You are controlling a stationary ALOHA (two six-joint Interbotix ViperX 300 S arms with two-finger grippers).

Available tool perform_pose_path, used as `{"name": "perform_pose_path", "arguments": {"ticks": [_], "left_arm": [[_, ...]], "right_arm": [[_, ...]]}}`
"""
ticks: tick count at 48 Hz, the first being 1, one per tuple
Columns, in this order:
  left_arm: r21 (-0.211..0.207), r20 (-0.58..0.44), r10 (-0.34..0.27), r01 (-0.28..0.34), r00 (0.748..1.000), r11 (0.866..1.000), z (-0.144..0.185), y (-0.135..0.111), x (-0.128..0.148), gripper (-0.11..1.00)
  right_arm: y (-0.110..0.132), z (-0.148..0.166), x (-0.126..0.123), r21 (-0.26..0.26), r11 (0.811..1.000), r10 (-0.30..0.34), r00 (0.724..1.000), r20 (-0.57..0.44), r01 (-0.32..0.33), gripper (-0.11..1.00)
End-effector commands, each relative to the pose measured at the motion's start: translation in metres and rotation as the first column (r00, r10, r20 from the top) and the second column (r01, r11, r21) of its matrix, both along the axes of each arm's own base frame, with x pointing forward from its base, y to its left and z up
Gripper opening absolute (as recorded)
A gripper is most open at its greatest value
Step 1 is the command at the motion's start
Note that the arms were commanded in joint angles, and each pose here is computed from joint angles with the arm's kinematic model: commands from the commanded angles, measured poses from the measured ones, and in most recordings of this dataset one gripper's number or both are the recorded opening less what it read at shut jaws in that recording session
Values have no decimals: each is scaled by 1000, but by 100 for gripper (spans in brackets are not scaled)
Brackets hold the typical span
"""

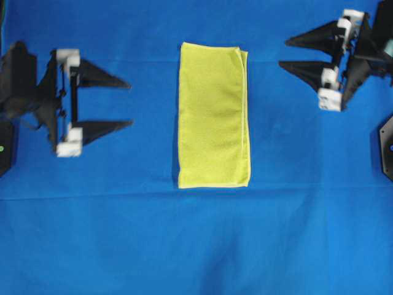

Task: Fold the yellow towel.
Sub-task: 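Grasp the strip's two far corners with both grippers, then pull both held corners toward the near end, folding the strip in half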

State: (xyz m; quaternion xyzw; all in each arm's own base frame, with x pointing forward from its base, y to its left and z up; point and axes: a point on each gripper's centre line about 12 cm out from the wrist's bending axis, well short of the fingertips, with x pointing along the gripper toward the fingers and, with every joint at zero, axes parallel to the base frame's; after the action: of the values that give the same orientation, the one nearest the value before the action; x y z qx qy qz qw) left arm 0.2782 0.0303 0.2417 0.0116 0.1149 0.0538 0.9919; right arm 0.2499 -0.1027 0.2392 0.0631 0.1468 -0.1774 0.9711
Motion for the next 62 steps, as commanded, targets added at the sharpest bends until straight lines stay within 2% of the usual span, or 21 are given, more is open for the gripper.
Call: {"name": "perform_pose_path", "arguments": {"ticks": [1, 6, 13, 17, 30, 38, 47, 50, 52, 55, 60, 62], "left_arm": [[8, 4, 52, -52, 999, 999, 4, 18, 16, 77], [12, -49, 107, -107, 993, 994, -8, 40, 34, 77], [0, -142, 190, -192, 971, 981, -39, 77, 61, 77], [-6, -188, 218, -223, 958, 975, -59, 93, 74, 77], [-19, -293, 266, -284, 918, 959, -116, 133, 111, 77], [-23, -334, 293, -319, 896, 948, -144, 153, 118, 77], [-27, -361, 302, -333, 883, 942, -164, 160, 118, 75], [-27, -365, 301, -334, 881, 942, -164, 160, 117, 70], [-23, -367, 300, -331, 881, 943, -165, 159, 116, 65], [-20, -370, 299, -329, 880, 944, -165, 159, 115, 52], [-9, -371, 293, -319, 881, 948, -165, 158, 115, 25], [3, -373, 287, -308, 882, 951, -165, 156, 116, 16]], "right_arm": [[-16, 0, 12, 16, 999, -42, 999, -30, 42, 58], [-38, -20, 27, 49, 994, -88, 986, -141, 96, 58], [-57, -44, 51, 71, 989, -103, 960, -262, 126, 58], [-64, -58, 62, 85, 987, -105, 943, -316, 138, 58], [-80, -105, 83, 124, 979, -96, 900, -424, 163, 58], [-88, -127, 83, 145, 971, -100, 877, -470, 189, 58], [-90, -140, 81, 157, 967, -100, 862, -497, 202, 57], [-90, -141, 81, 157, 967, -99, 862, -498, 202, 55], [-89, -141, 80, 158, 967, -97, 861, -499, 201, 50], [-88, -141, 81, 158, 967, -95, 861, -499, 198, 36], [-85, -142, 82, 160, 968, -89, 862, -500, 193, 7], [-85, -141, 82, 162, 967, -91, 863, -497, 196, 5]]}}
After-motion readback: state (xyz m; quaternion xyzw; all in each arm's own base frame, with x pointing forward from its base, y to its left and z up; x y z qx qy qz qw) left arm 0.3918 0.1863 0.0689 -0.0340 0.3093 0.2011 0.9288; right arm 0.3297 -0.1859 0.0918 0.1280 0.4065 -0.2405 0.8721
